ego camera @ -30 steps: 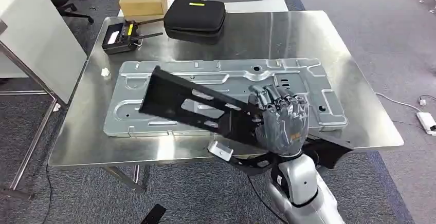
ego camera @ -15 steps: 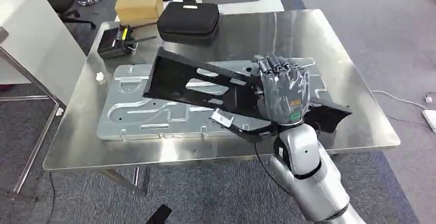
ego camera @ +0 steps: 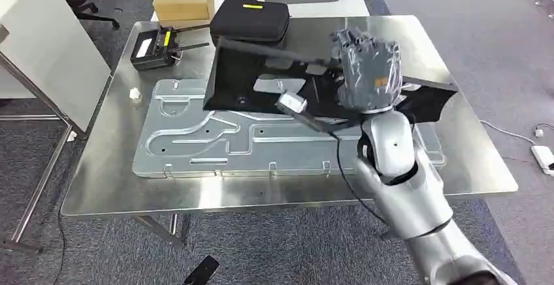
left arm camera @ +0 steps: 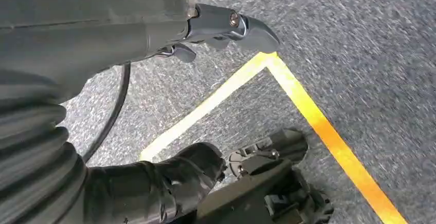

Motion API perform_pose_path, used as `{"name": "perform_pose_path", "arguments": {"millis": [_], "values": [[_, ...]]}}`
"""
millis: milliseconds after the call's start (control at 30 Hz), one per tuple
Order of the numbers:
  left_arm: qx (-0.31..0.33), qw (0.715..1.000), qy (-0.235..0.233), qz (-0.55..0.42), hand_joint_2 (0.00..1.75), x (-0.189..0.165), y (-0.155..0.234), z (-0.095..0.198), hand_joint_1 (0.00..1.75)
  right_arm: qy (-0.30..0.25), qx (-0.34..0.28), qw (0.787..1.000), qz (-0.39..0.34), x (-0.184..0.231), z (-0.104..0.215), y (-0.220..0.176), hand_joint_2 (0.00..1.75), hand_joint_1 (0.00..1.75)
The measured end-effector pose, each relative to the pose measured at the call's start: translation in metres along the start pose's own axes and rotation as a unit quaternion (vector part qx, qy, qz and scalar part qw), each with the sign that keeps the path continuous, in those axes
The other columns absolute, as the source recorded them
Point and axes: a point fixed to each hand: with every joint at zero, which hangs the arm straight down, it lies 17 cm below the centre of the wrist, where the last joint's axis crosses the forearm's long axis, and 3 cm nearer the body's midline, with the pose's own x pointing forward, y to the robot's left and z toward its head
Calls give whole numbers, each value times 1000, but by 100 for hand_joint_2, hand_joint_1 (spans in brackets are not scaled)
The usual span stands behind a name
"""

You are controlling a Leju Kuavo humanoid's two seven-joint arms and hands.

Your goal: Take the parts from the cabinet and place them on the table.

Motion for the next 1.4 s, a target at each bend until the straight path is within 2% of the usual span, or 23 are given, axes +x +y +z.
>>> {"name": "perform_pose_path", "arguments": {"millis": [267, 667, 700, 767, 967, 1400], "values": [[-8, 1000, 0, -4, 175, 3, -5, 0, 0, 15, 43, 999, 28, -30, -21, 23, 175, 175], [-9, 1000, 2, -12, 175, 4, -5, -1, 0, 37, 97, 994, 36, -40, -17, 62, 175, 171], [-8, 1000, 2, -12, 0, 5, -4, -1, 0, 36, 98, 994, 38, -40, -18, 63, 175, 175], [-6, 1000, 6, -15, 0, 6, -3, -2, 0, 36, 103, 993, 43, -40, -18, 67, 175, 171], [-3, 1000, 10, -24, 0, 7, -3, -3, 0, 34, 116, 991, 59, -33, -14, 79, 175, 175], [-6, 999, 13, -35, 0, 10, -10, -3, 0, 29, 162, 985, 46, 3, 15, 119, 175, 175]]}}
